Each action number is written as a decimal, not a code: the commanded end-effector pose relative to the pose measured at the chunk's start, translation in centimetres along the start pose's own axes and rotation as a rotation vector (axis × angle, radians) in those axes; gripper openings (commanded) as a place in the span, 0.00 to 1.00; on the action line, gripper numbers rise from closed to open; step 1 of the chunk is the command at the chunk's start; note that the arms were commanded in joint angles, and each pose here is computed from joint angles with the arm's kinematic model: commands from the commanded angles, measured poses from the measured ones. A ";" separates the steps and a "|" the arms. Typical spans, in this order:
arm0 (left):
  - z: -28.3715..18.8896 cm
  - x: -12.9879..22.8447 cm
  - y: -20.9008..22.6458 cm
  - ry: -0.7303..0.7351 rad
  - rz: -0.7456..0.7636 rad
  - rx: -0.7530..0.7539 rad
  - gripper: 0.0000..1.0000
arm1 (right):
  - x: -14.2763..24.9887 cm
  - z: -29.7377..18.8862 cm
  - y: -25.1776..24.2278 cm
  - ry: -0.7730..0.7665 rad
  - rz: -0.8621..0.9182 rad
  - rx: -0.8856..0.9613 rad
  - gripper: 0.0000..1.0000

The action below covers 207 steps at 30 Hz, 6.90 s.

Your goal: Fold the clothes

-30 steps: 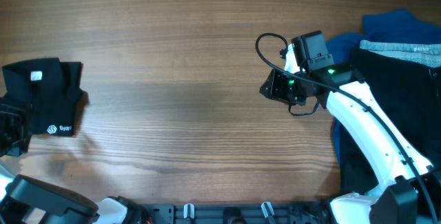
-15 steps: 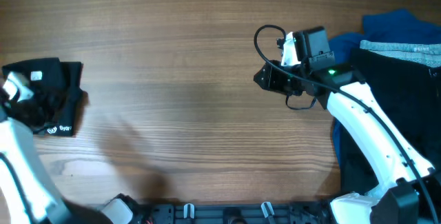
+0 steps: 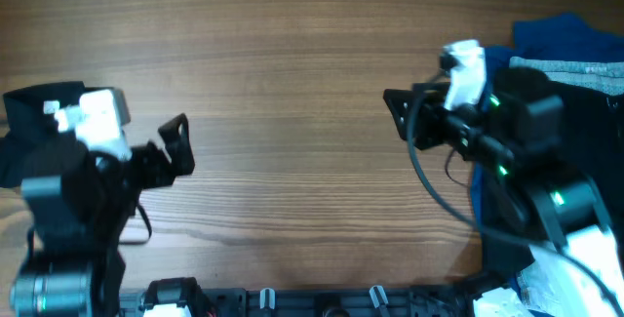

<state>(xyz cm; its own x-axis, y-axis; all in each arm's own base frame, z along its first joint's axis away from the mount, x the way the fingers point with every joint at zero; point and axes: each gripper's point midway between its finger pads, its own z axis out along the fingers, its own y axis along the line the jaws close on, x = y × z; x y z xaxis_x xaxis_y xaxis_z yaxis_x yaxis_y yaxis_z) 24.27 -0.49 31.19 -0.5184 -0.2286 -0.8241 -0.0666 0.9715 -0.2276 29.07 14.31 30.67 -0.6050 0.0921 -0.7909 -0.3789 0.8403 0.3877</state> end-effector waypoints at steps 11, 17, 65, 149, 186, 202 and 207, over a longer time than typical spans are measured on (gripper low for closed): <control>-2.2 1.4 0.9 0.000 0.028 -0.053 1.00 | -0.8 -0.4 -0.8 -0.030 -0.044 0.056 1.00; -2.2 1.4 0.9 0.000 0.028 -0.053 1.00 | -0.6 -0.2 -0.6 -0.020 -0.043 0.042 1.00; -2.2 1.4 0.9 0.000 0.028 -0.053 1.00 | 4.2 -6.8 -6.5 -0.444 -0.444 0.263 1.00; -0.8 4.4 0.7 -0.308 0.060 0.058 1.00 | 12.4 -2.3 -10.4 -0.560 -0.487 0.269 1.00; 8.2 12.4 3.3 -0.472 0.078 0.100 1.00 | 12.4 -2.2 -10.5 -0.557 -0.485 0.269 1.00; 8.2 12.4 3.3 -0.472 0.078 0.100 1.00 | 12.4 -2.2 -10.5 -0.557 -0.485 0.269 1.00; 8.2 12.4 3.3 -0.472 0.078 0.100 1.00 | 12.4 -2.2 -10.5 -0.557 -0.486 0.269 1.00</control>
<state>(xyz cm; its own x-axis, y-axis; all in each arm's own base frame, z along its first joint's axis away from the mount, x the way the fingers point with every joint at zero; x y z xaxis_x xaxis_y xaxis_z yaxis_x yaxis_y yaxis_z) 24.59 -0.64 16.15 -0.0763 -0.2010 -0.9766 0.0481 0.9776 -0.2050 23.91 5.75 17.77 0.0461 -0.1189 -0.9918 -0.2992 0.9457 -0.1273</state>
